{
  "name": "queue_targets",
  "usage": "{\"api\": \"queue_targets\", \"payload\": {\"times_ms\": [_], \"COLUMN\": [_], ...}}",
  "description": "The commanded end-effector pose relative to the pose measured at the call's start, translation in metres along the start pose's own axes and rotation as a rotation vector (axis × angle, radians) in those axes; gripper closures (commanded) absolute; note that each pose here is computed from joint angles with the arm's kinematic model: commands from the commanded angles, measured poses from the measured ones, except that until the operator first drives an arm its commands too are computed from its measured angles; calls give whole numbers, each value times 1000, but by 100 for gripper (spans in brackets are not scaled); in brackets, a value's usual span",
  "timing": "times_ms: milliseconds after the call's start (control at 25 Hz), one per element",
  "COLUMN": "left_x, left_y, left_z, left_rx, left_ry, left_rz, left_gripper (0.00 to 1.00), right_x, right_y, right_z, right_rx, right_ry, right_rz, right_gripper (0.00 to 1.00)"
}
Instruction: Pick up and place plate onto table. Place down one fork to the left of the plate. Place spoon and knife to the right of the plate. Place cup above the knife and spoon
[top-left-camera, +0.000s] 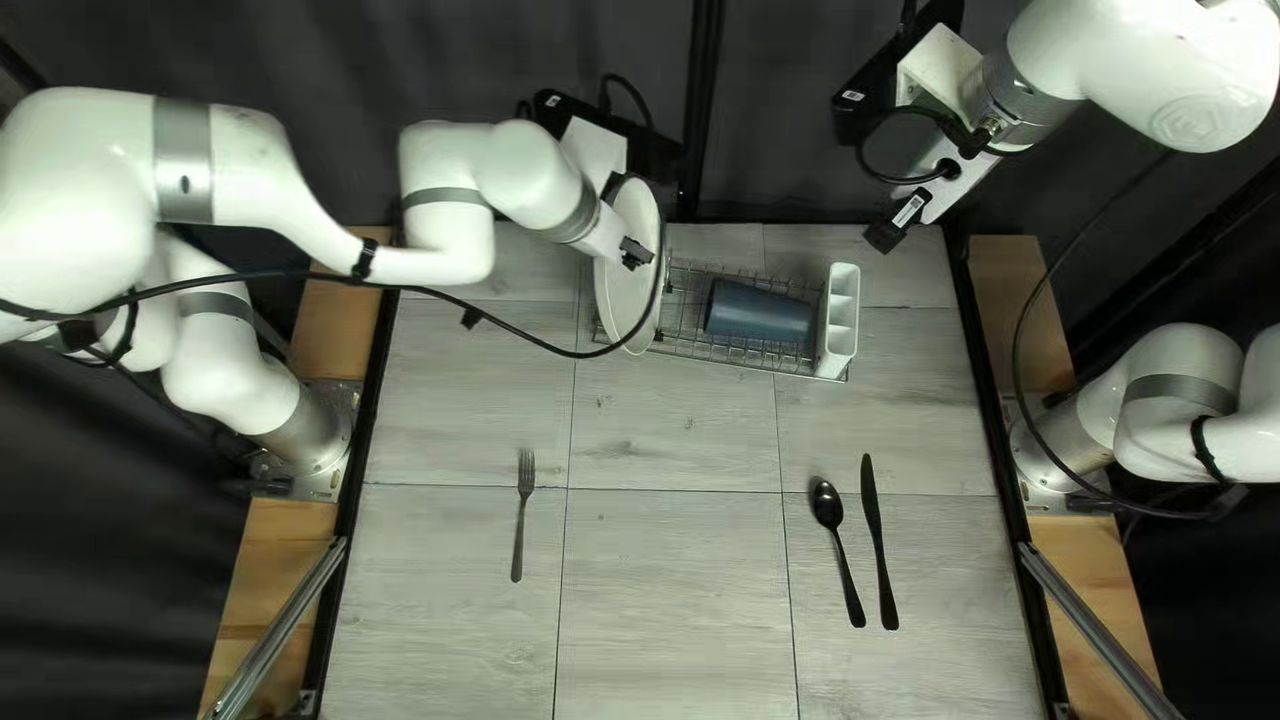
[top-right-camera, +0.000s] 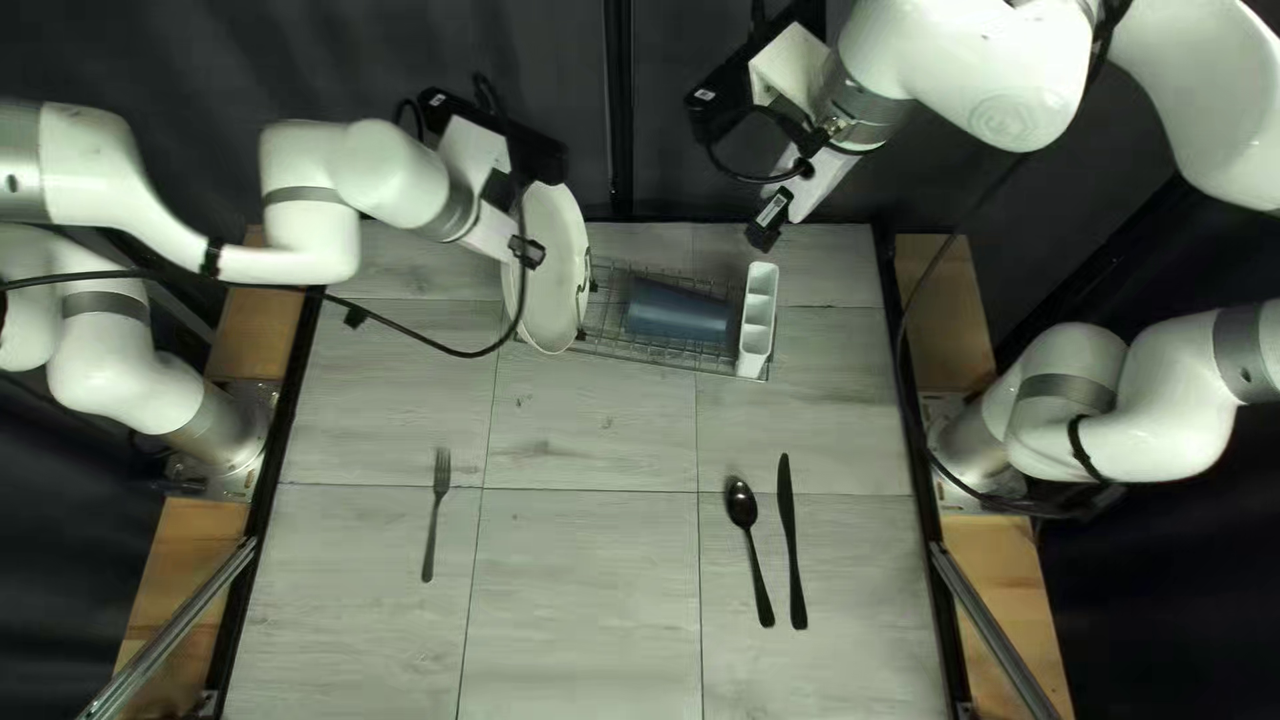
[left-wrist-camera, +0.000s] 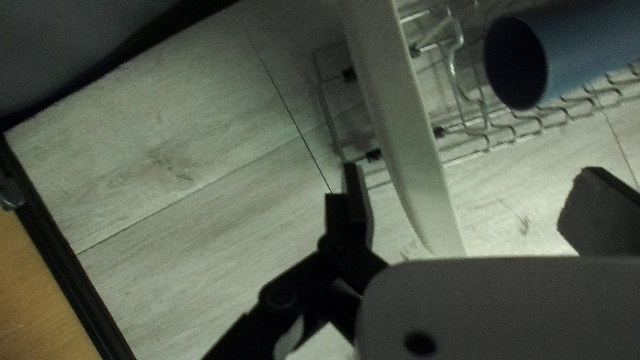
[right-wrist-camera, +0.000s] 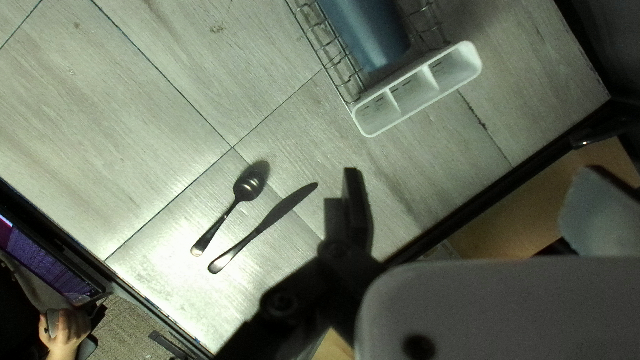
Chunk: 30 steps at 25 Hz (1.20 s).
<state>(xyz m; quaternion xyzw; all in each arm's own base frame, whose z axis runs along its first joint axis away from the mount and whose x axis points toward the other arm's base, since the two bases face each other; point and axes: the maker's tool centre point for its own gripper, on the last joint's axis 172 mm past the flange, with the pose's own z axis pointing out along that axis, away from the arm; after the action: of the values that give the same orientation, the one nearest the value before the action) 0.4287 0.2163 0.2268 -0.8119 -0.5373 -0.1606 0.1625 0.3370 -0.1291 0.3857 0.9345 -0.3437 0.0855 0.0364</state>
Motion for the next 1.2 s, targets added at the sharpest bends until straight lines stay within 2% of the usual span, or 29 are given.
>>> {"api": "queue_targets", "payload": {"times_ms": [40,80,120,160,200,240,280,840,1200], "left_x": [-1,0,0,0,0,-1,-1,-4,11], "left_y": [-10,-11,-12,-12,-12,-12,-14,-17,-42], "left_z": [1,-1,-1,-1,-1,-1,-2,-31,-96], "left_rx": [63,77,84,95,99,101,106,102,105], "left_ry": [16,20,23,28,29,30,31,60,119], "left_rz": [-12,-16,-17,-20,-21,-21,-23,-32,-62], "left_gripper": [0,0,5,18,45,94,99,99,99], "right_x": [0,0,0,0,0,0,0,0,0], "right_y": [0,0,0,0,0,0,0,0,0], "right_z": [0,0,0,0,0,0,0,0,0], "right_rx": [0,0,0,0,0,0,0,0,0], "right_ry": [0,0,0,0,0,0,0,0,0], "right_rz": [0,0,0,0,0,0,0,0,0], "right_gripper": [0,0,0,0,0,0,0,0,0]}}
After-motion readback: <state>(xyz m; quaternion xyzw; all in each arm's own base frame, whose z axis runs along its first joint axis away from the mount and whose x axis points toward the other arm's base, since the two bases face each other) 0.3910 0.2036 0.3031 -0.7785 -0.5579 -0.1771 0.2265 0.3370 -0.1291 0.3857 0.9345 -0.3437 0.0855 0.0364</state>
